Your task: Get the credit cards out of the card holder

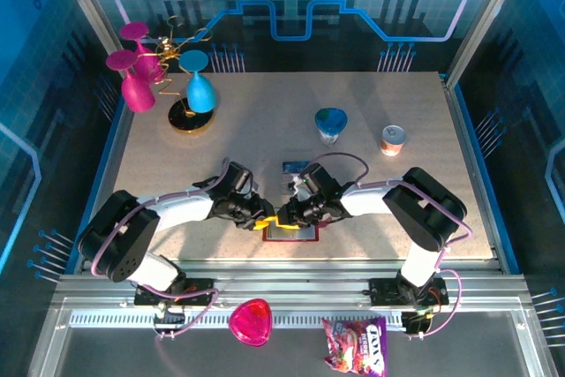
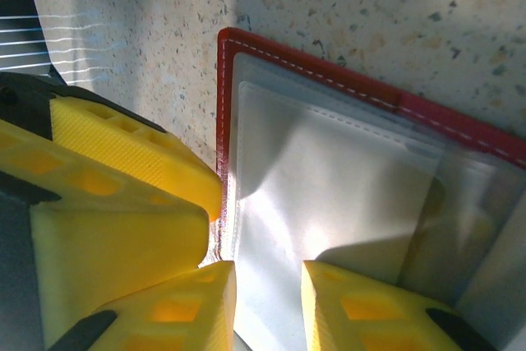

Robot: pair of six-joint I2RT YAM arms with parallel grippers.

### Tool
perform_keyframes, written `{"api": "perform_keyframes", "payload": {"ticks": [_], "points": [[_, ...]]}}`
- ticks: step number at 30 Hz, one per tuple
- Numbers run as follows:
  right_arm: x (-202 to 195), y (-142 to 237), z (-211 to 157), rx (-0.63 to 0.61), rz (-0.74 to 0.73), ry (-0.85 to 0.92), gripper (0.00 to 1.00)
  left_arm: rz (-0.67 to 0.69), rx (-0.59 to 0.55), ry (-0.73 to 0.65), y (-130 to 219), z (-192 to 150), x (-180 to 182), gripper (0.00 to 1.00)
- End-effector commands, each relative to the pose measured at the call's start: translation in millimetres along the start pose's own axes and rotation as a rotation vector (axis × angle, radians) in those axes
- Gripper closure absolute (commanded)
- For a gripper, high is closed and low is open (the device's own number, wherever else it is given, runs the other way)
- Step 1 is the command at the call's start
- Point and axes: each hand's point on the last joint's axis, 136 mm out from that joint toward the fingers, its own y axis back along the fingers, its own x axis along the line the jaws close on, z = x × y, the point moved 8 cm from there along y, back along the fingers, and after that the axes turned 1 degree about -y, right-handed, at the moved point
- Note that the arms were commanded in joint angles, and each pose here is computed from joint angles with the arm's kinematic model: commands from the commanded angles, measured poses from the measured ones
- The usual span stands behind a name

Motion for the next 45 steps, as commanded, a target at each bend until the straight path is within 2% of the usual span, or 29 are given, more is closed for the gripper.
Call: {"api": "perform_keyframes", "payload": {"ticks": [1, 11, 25, 45], "points": [[-11, 0, -5, 0.007, -0.033, -0.045, 0.73, -0.009, 0.021, 0.016, 1, -10, 3, 0.71], [-13, 1, -6, 0.01, -0.035, -0.046, 0.73, -0.01, 0.057, 0.012, -7, -15, 2, 0.75], [-13, 1, -7, 0.011, -0.034, -0.045, 0.73, 0.017, 0.031, 0.023, -1, -21, 10, 0.73], [-13, 1, -7, 0.016, -0.037, -0.048, 0.74, 0.009, 0.066, 0.036, -12, -22, 14, 0.8]]}}
